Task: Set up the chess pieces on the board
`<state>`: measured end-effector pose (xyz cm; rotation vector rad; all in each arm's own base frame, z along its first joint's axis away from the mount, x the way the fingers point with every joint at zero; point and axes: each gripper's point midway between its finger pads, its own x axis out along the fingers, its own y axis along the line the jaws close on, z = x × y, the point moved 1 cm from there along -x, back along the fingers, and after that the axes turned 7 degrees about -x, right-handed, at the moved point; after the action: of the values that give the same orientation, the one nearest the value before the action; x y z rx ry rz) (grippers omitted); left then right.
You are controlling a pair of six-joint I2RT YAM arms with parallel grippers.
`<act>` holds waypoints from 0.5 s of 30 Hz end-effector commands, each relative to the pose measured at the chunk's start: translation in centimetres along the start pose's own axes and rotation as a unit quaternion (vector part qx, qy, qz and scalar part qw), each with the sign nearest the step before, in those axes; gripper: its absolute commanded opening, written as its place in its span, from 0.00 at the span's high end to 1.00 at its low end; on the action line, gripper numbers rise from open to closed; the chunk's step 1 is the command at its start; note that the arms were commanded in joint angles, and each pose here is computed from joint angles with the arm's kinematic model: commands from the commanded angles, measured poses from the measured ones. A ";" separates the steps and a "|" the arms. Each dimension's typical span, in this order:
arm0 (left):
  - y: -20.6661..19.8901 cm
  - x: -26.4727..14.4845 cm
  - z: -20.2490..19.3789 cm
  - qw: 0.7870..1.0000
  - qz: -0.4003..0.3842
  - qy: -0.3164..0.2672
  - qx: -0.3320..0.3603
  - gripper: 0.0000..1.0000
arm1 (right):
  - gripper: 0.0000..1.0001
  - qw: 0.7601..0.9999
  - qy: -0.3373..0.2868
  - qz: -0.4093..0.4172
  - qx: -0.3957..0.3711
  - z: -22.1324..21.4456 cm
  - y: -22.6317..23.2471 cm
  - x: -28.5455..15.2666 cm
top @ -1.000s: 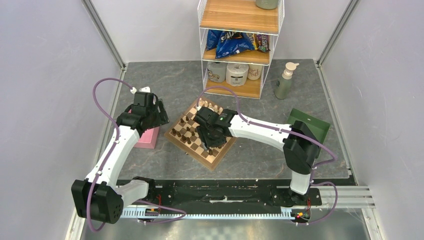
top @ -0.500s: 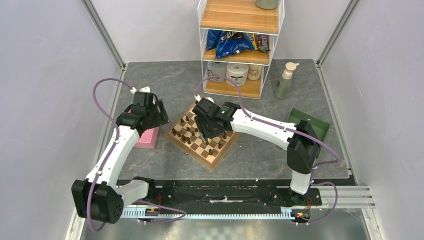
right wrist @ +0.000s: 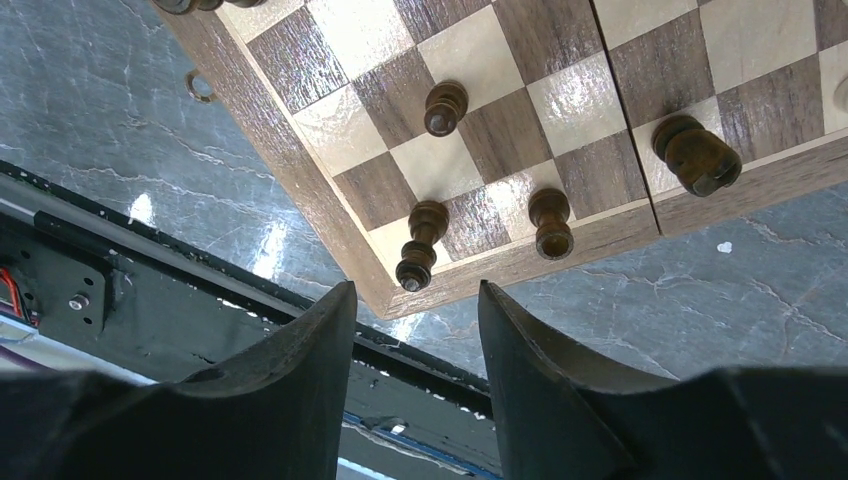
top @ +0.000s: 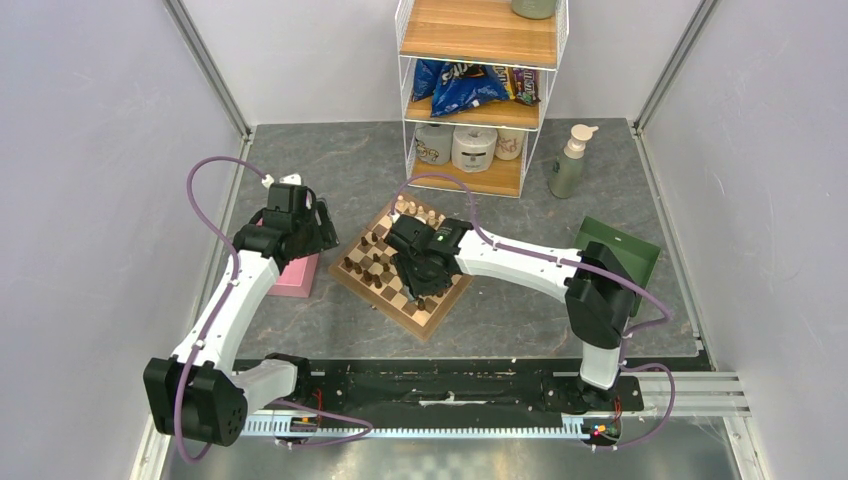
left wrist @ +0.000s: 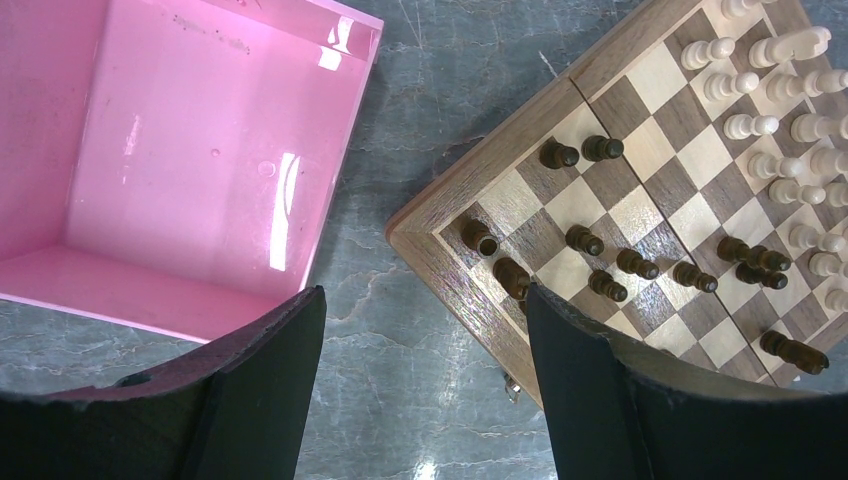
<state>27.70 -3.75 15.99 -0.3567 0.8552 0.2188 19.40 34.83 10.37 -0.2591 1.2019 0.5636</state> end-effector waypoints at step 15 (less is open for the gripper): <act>-0.2 0.6 0.2 1.000 -0.008 -0.001 0.013 0.21 | 0.61 1.000 0.017 0.021 -0.003 -0.2 1.0 1.2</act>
<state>27.73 -3.81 15.65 -0.3555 0.8681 0.2186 18.81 35.15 9.17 -0.2598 1.2506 0.5776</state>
